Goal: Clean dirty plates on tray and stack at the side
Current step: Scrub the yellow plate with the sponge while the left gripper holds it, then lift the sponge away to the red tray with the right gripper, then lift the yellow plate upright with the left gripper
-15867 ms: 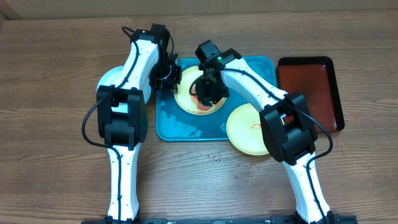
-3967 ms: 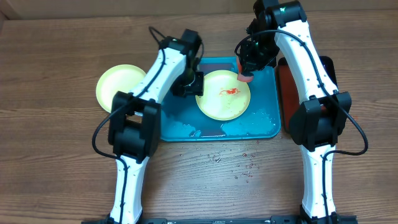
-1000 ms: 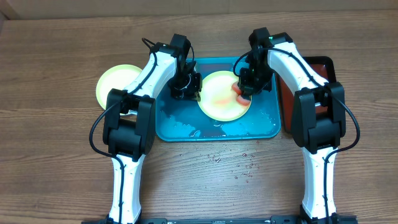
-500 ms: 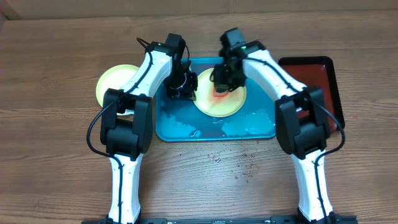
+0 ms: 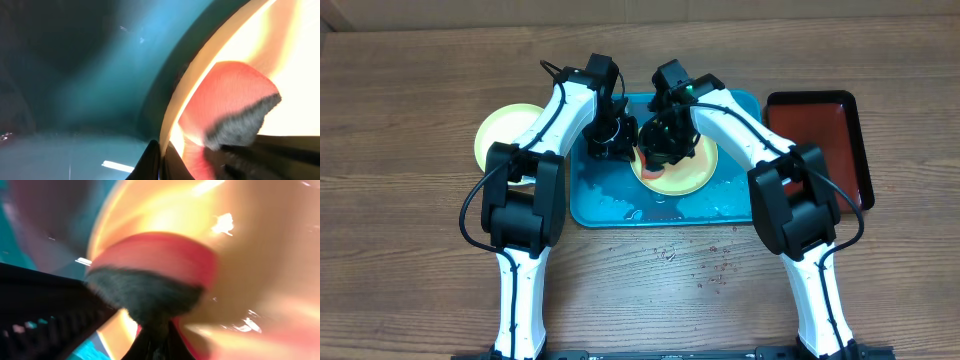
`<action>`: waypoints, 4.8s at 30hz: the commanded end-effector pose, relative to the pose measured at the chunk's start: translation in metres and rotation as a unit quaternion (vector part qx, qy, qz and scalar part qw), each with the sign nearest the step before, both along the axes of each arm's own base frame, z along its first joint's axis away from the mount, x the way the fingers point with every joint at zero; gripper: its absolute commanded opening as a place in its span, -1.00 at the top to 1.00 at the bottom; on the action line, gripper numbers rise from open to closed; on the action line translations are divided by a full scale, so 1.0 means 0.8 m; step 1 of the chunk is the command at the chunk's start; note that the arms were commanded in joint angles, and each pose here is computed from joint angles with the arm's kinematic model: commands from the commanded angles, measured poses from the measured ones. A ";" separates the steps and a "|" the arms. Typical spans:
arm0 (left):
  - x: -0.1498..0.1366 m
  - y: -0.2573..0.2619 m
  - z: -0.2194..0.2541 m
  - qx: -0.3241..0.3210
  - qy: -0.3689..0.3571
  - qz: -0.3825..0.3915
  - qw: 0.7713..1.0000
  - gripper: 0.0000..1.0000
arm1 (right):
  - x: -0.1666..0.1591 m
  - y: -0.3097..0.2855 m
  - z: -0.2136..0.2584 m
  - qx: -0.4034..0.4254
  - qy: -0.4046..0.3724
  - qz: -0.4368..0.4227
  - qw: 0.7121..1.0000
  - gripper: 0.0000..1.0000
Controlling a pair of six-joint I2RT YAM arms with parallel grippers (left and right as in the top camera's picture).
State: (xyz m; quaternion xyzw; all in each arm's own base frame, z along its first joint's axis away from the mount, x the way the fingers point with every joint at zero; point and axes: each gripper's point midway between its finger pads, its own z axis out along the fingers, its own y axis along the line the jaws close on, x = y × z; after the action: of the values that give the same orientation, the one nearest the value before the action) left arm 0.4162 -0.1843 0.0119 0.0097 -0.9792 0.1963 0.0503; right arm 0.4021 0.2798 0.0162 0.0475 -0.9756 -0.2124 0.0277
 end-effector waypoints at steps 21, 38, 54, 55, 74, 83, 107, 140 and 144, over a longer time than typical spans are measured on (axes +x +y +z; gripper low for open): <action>-0.006 -0.003 -0.005 -0.001 0.004 -0.018 1.000 0.91 | 0.066 -0.098 -0.006 -0.074 -0.053 -0.047 0.995 0.92; -0.005 -0.003 -0.005 -0.002 0.001 -0.018 1.000 0.92 | -0.013 0.024 -0.004 -0.048 -0.028 0.041 0.998 0.92; -0.005 0.001 -0.004 -0.001 0.003 -0.019 1.000 0.92 | -0.003 -0.120 -0.012 -0.150 0.044 -0.031 0.987 0.92; -0.006 0.001 -0.005 -0.001 0.003 -0.019 1.000 0.92 | 0.002 -0.130 -0.012 -0.155 0.042 -0.039 0.986 0.92; -0.008 0.002 -0.005 0.000 0.006 -0.022 1.000 0.91 | 0.028 -0.004 0.003 -0.010 -0.038 -0.004 0.999 0.92; -0.007 0.004 -0.004 0.000 0.006 -0.021 1.000 0.91 | -0.002 -0.029 -0.004 -0.054 0.027 -0.034 0.998 0.92; 0.001 0.001 -0.005 -0.004 -0.016 -0.039 0.999 0.56 | 0.066 -0.089 0.049 0.076 -0.006 -0.064 0.995 0.92; 0.046 0.009 0.040 0.072 -0.097 -0.055 0.991 0.92 | 0.051 -0.264 0.282 -0.001 -0.164 -0.186 0.969 0.92; 0.069 0.041 0.107 0.141 -0.153 -0.064 0.976 0.92 | 0.049 -0.265 0.278 -0.003 -0.159 -0.186 0.970 0.92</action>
State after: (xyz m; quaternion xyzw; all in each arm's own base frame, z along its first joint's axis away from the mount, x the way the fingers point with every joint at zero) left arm 0.4368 -0.1786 0.0437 -0.0542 -0.9916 0.1175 0.0011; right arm 0.4416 0.0712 0.2364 -0.1031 -0.9602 -0.2032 -0.1617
